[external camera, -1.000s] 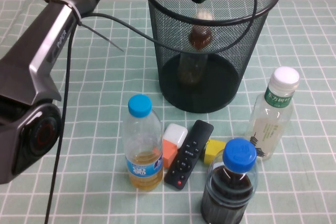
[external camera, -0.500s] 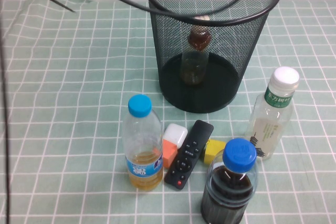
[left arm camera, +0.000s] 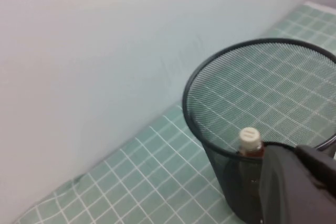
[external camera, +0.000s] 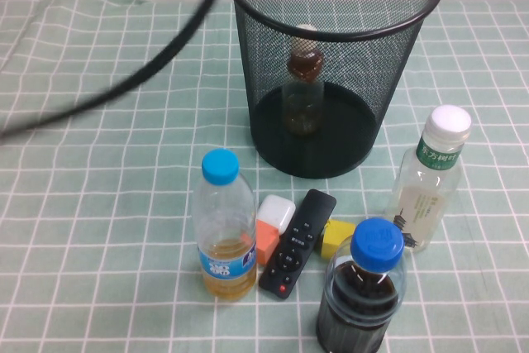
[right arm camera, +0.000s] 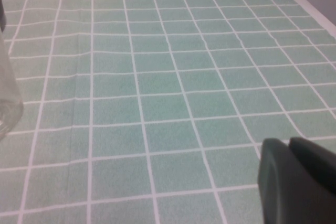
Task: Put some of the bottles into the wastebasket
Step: Pick up a bottle from the table with right arm, then place the bottle in the trash can
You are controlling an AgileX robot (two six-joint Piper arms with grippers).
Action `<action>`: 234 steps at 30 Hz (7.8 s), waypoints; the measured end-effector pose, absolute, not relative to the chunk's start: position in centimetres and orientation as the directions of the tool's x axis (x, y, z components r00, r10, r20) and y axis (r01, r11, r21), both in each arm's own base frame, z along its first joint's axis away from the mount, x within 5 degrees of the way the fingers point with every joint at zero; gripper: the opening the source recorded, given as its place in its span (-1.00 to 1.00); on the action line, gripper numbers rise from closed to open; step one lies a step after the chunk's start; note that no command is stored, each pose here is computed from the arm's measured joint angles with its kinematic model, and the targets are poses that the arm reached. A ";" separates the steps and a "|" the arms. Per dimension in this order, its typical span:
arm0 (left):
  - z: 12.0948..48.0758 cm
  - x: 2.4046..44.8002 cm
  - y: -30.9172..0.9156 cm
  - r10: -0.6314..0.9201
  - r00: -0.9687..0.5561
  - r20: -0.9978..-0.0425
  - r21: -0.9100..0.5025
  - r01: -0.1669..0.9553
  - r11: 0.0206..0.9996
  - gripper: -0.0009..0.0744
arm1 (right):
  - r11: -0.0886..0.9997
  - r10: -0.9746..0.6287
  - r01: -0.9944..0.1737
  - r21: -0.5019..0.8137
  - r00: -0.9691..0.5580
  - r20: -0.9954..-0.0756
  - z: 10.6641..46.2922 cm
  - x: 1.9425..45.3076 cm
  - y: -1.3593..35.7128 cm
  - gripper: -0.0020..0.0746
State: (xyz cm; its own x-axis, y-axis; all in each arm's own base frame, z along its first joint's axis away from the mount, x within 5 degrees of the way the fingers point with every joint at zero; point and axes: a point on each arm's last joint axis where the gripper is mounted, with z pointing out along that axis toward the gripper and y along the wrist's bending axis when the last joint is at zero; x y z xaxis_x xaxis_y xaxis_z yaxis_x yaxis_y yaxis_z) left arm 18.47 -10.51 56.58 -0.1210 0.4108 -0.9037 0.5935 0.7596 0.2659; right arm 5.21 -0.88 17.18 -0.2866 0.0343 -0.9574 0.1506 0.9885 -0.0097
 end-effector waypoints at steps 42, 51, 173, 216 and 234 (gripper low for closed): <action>23.8 5.5 -0.9 0.066 0.014 -0.998 0.067 0.179 0.982 -0.98 | 0.989 0.034 0.151 -0.010 -0.284 -0.958 17.2 5.2 -0.9 -0.97; 19.4 5.6 -0.3 -0.015 -0.058 -0.998 -0.018 0.053 0.998 -0.98 | 0.989 0.034 0.151 -0.010 -0.285 -0.958 17.2 5.2 -0.9 -0.97; 17.3 5.3 -0.3 -0.010 -0.277 -0.961 -0.025 0.049 0.998 -0.98 | 0.946 -0.079 -0.325 -0.014 -0.189 -0.979 23.4 25.5 12.9 -0.09; 17.3 5.3 -0.3 -0.010 -0.277 -0.961 -0.025 0.049 0.998 -0.99 | 0.849 -0.042 -0.509 0.142 -0.332 -0.942 42.1 46.0 15.1 -0.09; 17.3 5.3 -0.3 -0.010 -0.277 -0.961 -0.025 0.049 0.998 -0.99 | 0.842 -0.319 -0.538 -0.036 -0.443 -0.838 34.6 47.9 18.5 -0.09</action>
State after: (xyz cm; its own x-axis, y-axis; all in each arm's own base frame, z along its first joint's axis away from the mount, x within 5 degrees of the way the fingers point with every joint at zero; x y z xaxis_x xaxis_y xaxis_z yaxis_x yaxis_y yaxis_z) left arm 5.31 -0.32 17.29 -0.2773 -0.0100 -0.9607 0.0492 0.9985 -0.0246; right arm 47.94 18.47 34.63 -0.4434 -0.3191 -0.8376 -0.5375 0.8425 -0.0364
